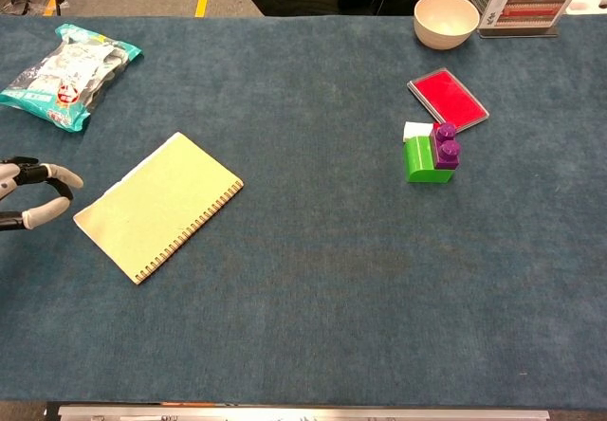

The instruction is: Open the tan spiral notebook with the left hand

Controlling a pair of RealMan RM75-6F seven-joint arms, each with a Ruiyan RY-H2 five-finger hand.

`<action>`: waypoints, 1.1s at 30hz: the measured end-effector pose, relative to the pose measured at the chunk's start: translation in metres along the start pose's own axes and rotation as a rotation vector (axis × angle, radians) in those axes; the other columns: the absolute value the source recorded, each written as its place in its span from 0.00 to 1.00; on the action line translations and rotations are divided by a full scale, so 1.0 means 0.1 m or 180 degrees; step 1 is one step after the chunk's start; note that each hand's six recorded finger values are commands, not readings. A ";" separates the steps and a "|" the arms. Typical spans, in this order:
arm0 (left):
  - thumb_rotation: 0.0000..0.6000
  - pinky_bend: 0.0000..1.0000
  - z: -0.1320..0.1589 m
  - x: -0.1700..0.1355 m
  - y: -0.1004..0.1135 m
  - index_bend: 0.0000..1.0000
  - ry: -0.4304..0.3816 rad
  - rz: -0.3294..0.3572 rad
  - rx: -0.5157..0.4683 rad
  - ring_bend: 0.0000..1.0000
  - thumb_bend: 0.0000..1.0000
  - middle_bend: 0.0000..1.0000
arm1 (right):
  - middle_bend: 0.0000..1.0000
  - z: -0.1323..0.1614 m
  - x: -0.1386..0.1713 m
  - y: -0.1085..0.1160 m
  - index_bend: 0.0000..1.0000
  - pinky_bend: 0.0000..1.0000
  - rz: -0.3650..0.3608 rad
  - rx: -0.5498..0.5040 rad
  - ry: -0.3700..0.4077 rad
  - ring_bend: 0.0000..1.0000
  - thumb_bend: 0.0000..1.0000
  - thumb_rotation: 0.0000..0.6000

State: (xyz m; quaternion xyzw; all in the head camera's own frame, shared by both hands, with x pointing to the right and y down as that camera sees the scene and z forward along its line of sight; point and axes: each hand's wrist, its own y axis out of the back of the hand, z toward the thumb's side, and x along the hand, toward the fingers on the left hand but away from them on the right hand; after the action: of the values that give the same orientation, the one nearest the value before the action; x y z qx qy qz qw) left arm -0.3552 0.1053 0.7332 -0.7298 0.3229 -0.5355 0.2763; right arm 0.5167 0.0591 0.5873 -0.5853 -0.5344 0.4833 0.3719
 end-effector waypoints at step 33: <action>0.11 0.00 -0.04 -0.08 -0.37 0.21 0.0078 -0.0049 -0.0038 0.14 0.29 0.29 | 0.37 0.02 0.03 0.01 0.38 0.37 -0.0012 -0.0008 0.0005 0.28 0.53 1.00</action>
State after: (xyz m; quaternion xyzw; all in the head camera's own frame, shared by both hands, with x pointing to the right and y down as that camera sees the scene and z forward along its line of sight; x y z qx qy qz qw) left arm -0.3543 0.1346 0.7575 -0.7273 0.3239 -0.5445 0.2638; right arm 0.5153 0.0616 0.5854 -0.5852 -0.5357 0.4815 0.3725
